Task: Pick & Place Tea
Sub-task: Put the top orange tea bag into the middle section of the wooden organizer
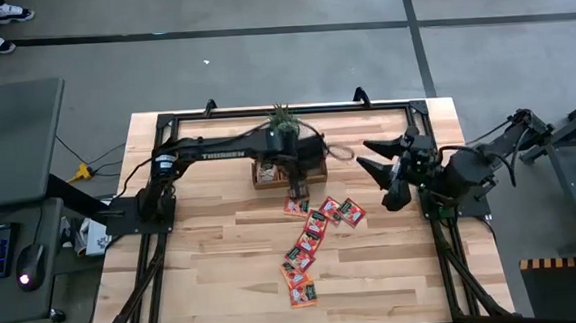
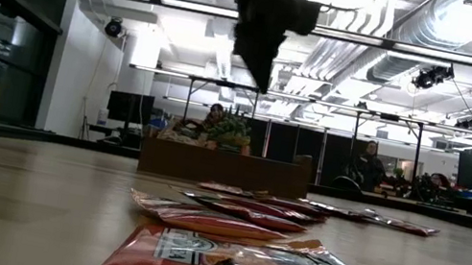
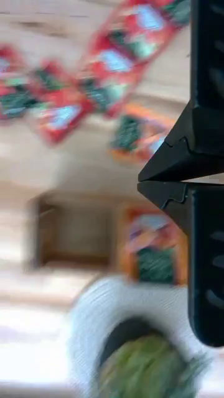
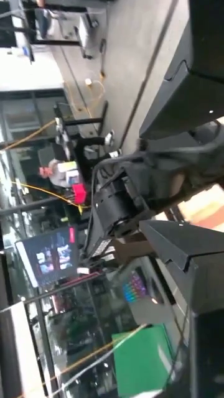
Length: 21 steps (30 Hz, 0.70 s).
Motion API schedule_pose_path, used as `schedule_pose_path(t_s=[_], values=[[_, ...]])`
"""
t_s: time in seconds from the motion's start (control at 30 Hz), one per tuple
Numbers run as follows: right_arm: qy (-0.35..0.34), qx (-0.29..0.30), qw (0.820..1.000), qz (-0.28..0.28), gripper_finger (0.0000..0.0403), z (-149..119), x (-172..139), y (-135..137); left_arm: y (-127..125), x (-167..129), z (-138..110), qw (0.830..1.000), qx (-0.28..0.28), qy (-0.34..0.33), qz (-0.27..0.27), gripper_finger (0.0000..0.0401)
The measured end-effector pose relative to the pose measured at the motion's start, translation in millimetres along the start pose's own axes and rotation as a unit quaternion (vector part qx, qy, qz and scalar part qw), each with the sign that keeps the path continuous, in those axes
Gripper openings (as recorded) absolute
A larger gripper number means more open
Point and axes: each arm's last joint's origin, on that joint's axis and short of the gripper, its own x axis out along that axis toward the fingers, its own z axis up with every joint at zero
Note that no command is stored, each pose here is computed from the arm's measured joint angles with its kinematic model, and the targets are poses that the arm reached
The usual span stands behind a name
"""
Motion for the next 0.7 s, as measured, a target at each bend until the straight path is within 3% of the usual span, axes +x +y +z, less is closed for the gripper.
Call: schedule_pose_path(t_s=[0.2, 0.43, 0.5, 0.57, 0.67, 0.7], values=[[0.030, 0.012, 0.999, 0.028, 0.0220, -4.5, -2.0, -2.1, -21.7, -5.2, -8.6, 1.000, -0.027, 0.007, -0.009, 0.0000], [0.110, 0.025, 0.994, 0.008, 0.0220, -21.7, -8.2, -14.8, -45.1, 4.8, -32.5, 0.995, -0.099, 0.015, -0.026, 0.0000], [0.126, 0.026, 0.992, 0.008, 0.0220, -24.7, -9.3, -16.6, -53.2, 11.2, -33.0, 0.991, -0.127, -0.015, -0.039, 0.0000], [0.139, 0.021, 0.990, 0.010, 0.0220, -27.1, -9.9, -17.5, -61.1, 12.5, -48.9, 0.991, -0.128, 0.008, -0.050, 0.0000], [0.156, 0.011, 0.987, 0.019, 0.0220, -30.8, -10.2, -17.8, -76.6, 22.5, -50.4, 0.989, -0.122, -0.048, -0.065, 0.0000], [0.161, 0.010, 0.987, 0.023, 0.0220, -33.0, -10.0, -17.8, -79.6, 29.2, -56.8, 0.990, -0.118, -0.039, -0.061, 0.0000]])
